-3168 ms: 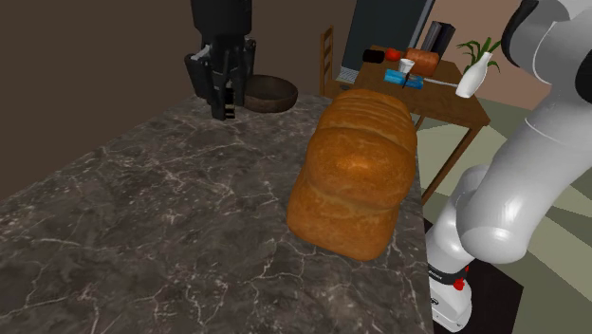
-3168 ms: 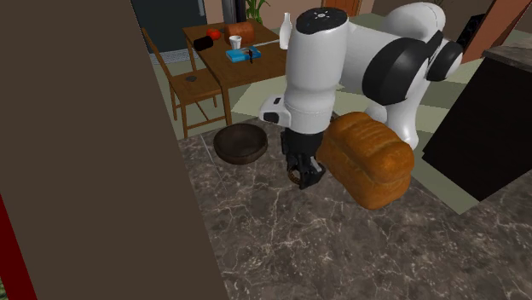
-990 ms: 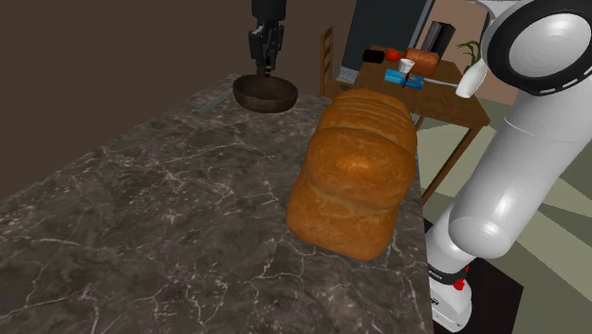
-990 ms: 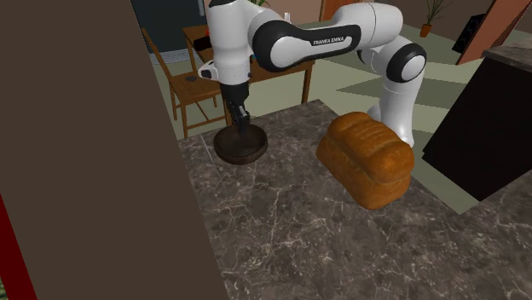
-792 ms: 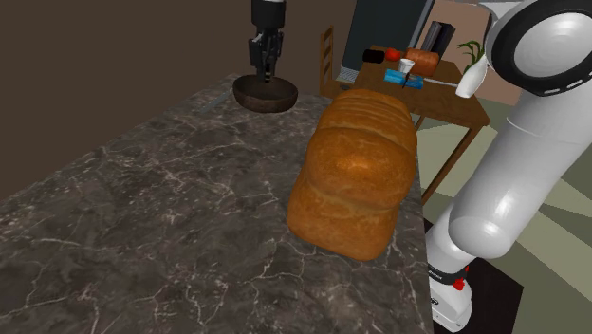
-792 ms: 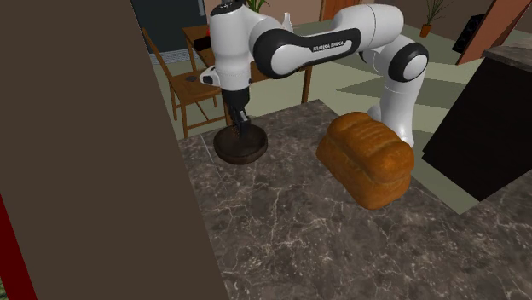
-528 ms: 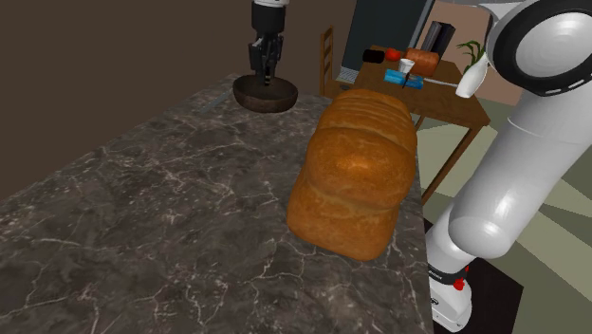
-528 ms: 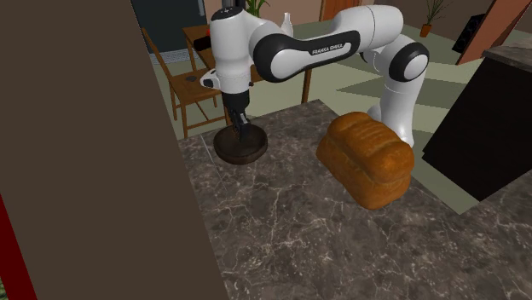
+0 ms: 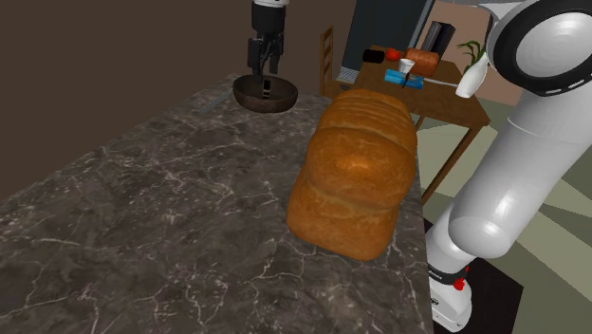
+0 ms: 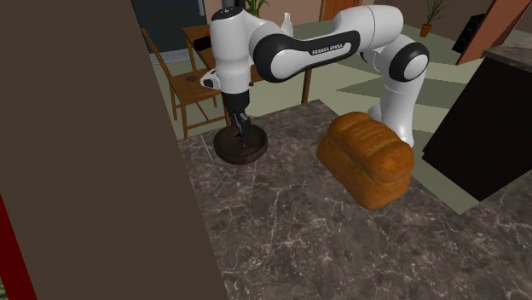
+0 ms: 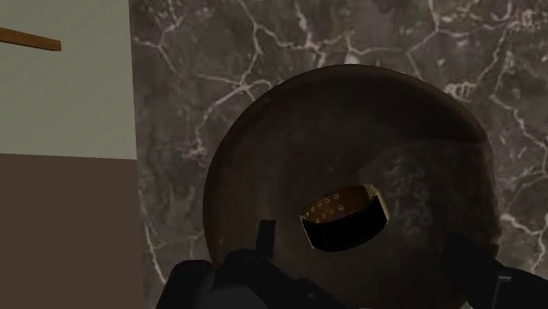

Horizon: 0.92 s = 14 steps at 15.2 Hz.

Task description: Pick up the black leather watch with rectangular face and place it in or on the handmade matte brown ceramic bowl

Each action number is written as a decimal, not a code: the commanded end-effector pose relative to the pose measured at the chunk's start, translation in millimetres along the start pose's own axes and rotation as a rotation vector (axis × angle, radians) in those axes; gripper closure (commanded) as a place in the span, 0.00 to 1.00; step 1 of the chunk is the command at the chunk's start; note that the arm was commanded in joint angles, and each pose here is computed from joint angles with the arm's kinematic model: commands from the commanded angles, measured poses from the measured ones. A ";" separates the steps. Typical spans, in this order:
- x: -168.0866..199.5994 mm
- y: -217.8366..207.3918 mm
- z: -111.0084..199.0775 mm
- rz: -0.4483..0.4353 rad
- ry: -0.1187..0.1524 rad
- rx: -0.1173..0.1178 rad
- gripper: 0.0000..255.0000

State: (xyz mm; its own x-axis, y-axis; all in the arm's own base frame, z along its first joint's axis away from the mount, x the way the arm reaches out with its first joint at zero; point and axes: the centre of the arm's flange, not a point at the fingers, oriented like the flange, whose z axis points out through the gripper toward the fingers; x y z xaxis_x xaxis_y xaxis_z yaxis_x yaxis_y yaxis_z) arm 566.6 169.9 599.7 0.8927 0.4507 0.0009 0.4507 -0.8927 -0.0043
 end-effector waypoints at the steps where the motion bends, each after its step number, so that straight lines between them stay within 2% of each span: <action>1: 0.0 0.0 0.0 0.000 0.000 0.000 0.00; 2: 0.0 0.0 0.0 0.000 0.000 0.000 0.00; 6: 0.0 0.0 -50.0 0.000 0.000 0.000 0.00; 14: 0.0 0.0 -50.0 0.000 0.000 0.000 0.00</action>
State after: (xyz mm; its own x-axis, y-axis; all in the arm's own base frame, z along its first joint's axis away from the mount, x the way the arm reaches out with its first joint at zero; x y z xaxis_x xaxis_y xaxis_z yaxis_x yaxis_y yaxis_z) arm 566.7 169.6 649.7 0.8927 0.4507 0.0010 0.4507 -0.8927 -0.0043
